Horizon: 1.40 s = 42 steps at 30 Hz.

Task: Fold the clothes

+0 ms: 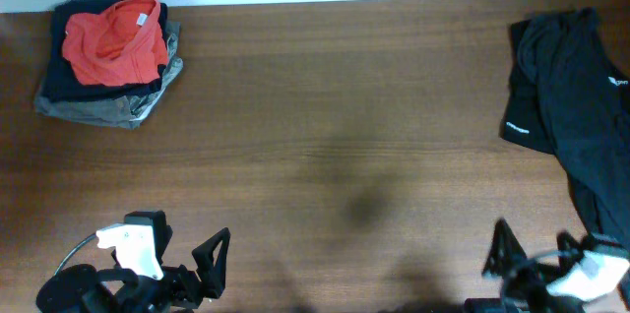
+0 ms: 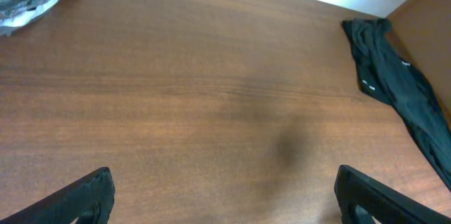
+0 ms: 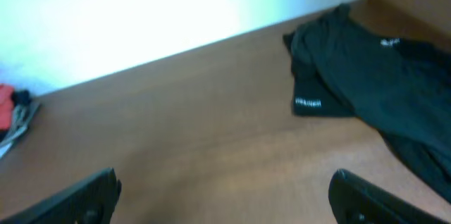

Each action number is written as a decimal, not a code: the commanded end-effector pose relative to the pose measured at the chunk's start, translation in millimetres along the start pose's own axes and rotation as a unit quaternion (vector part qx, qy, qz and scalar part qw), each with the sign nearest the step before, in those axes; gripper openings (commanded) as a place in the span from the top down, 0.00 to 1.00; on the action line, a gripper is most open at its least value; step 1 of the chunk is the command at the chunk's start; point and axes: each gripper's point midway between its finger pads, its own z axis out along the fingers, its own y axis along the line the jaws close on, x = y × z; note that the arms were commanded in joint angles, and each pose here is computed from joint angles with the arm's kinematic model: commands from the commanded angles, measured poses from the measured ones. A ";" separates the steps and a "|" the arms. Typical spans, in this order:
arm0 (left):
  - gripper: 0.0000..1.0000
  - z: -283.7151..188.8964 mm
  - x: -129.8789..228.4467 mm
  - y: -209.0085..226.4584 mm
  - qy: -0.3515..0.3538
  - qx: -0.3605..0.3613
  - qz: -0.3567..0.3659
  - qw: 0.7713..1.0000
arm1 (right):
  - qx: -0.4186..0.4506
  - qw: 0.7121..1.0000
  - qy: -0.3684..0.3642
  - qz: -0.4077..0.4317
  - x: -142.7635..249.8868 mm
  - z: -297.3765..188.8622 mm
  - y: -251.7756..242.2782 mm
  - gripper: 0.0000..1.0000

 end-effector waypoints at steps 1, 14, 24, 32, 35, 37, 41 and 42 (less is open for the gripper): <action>0.01 0.4 0.8 -3.2 0.001 0.010 -0.003 1.000 | 0.007 1.000 -0.026 -0.009 13.6 26.4 -6.7 0.01; 0.01 0.4 0.9 -3.2 0.001 0.010 -0.003 1.000 | -0.024 0.987 -0.160 0.000 30.9 112.5 -7.9 0.01; 0.01 0.4 0.9 -3.2 0.001 0.010 -0.003 1.000 | -0.040 0.984 -0.171 -0.019 54.1 132.7 -7.3 0.01; 0.01 0.4 0.9 -3.2 0.001 0.010 -0.003 1.000 | -0.076 0.977 -0.159 -0.121 71.0 138.5 8.1 0.01; 0.01 0.4 0.9 -3.2 0.001 0.010 -0.003 1.000 | -0.075 0.979 -0.146 -0.122 76.9 140.5 6.7 0.01; 0.01 0.4 0.9 -3.2 0.001 0.010 -0.003 1.000 | -0.071 0.982 -0.124 -0.122 87.1 143.7 3.6 0.01; 0.01 0.4 0.9 -3.2 0.001 0.010 -0.003 1.000 | -0.068 0.985 -0.106 -0.122 95.8 146.0 1.4 0.01; 0.01 0.4 0.9 -3.2 0.001 0.010 -0.003 1.000 | -0.068 0.984 -0.106 -0.122 95.7 145.9 1.5 0.01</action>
